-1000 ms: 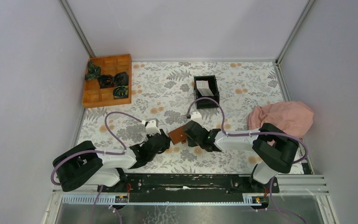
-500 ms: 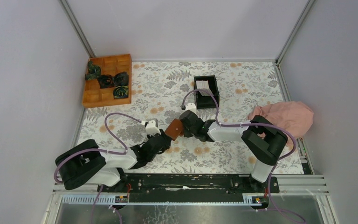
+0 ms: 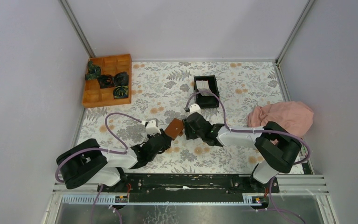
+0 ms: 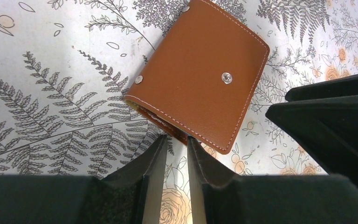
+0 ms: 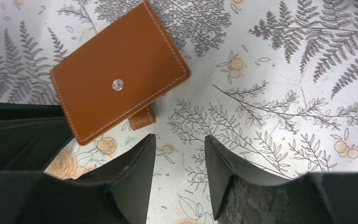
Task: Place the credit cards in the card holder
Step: Close the card holder at the center of the board.
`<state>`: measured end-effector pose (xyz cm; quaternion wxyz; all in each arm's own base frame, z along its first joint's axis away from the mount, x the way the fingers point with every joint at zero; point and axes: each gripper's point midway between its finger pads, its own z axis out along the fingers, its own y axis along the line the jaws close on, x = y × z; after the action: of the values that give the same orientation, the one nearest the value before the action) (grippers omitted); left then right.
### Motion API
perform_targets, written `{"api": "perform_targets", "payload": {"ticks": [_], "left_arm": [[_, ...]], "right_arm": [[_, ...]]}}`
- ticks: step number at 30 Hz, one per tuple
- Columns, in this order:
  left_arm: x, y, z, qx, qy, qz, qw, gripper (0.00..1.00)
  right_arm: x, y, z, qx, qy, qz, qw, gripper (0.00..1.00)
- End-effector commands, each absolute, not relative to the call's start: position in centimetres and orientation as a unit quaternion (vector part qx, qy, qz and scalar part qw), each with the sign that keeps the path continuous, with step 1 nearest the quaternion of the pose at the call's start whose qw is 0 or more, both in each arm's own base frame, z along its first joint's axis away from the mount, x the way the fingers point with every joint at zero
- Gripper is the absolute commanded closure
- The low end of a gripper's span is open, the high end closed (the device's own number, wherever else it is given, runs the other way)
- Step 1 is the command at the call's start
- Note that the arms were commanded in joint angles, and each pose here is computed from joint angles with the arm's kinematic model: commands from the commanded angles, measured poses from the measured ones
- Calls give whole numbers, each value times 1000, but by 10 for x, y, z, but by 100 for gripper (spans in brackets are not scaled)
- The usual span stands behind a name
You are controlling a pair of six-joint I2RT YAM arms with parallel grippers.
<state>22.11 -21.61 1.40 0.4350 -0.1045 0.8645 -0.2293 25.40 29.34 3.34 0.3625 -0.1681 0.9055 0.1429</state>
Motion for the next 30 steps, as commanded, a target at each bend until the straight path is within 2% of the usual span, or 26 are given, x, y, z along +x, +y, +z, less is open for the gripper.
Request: {"api": "perform_targets", "payload": {"ticks": [1, 13, 30], "left_arm": [[215, -212, -3, -94, 881, -209, 414, 70], [215, -214, -8, -90, 885, -203, 408, 71], [211, -213, -16, -87, 890, -201, 400, 71]], "right_arm": [[252, 310, 52, -190, 883, 185, 386, 50], [255, 321, 26, -207, 884, 145, 394, 48], [273, 320, 24, -207, 835, 106, 498, 48]]}}
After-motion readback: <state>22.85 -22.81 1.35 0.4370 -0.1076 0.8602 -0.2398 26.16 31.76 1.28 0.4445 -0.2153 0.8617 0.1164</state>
